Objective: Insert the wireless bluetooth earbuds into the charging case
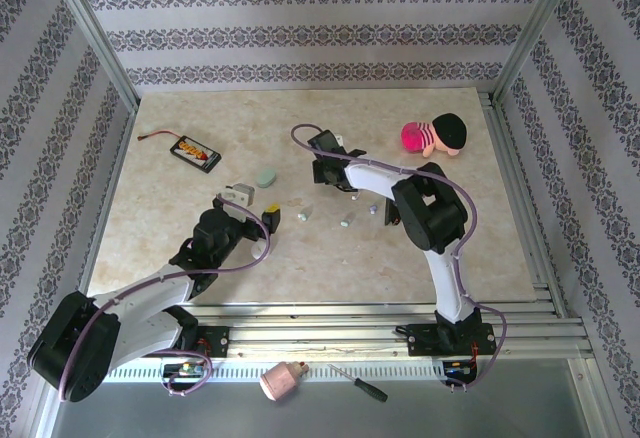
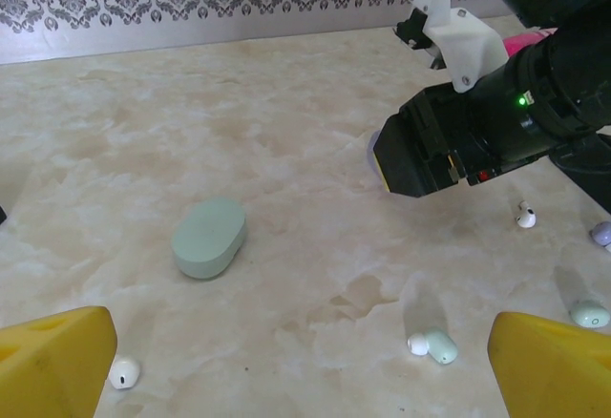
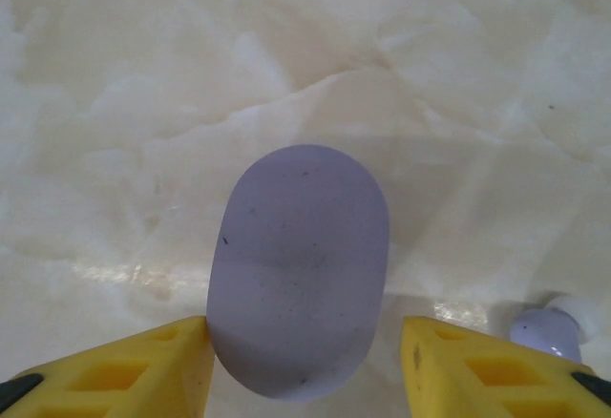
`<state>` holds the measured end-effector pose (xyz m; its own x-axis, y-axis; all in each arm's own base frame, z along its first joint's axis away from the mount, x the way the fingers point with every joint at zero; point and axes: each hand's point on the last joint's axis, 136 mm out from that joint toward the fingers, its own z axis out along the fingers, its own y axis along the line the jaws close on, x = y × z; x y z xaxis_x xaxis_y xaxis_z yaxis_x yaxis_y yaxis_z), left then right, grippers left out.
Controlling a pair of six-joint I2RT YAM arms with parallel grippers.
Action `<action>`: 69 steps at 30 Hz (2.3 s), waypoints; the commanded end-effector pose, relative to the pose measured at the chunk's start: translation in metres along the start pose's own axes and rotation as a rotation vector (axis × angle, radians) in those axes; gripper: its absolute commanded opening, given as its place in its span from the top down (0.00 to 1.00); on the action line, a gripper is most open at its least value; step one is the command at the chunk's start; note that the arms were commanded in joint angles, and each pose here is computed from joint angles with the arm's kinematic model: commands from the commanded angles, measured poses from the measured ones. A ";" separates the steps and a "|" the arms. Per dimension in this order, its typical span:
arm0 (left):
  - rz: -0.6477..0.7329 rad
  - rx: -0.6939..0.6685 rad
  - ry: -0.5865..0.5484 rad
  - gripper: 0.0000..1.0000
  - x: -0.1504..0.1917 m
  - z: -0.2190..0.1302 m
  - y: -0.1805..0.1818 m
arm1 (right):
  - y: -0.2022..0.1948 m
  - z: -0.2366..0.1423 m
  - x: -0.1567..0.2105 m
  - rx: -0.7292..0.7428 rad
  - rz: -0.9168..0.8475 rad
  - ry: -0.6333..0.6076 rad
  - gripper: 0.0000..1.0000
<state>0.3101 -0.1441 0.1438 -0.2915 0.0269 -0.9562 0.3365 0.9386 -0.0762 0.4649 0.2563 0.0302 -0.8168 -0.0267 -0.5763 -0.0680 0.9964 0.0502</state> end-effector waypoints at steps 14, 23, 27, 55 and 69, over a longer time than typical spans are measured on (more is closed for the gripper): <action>-0.025 0.043 -0.007 0.01 -0.003 0.007 -0.012 | 0.000 0.015 -0.004 0.001 -0.010 0.050 0.52; -0.026 0.048 -0.006 0.01 -0.003 0.007 -0.014 | 0.003 0.006 -0.007 -0.031 -0.051 0.041 0.63; -0.025 0.048 -0.004 0.01 -0.004 0.006 -0.013 | 0.017 -0.016 -0.011 -0.143 -0.115 0.016 0.63; 0.150 0.736 0.080 0.01 -0.026 -0.040 -0.125 | 0.034 -0.270 0.058 -0.941 -0.661 -0.144 0.77; 0.125 1.092 0.038 0.07 -0.049 -0.081 -0.166 | 0.065 -0.319 0.101 -1.124 -0.883 -0.052 0.78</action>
<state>0.2149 -0.2649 0.2043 -0.2649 0.1512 -0.9524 0.9421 0.2512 -0.2221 0.2072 0.2881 0.2323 -0.2817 -0.5438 -0.7905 -0.9592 0.1382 0.2467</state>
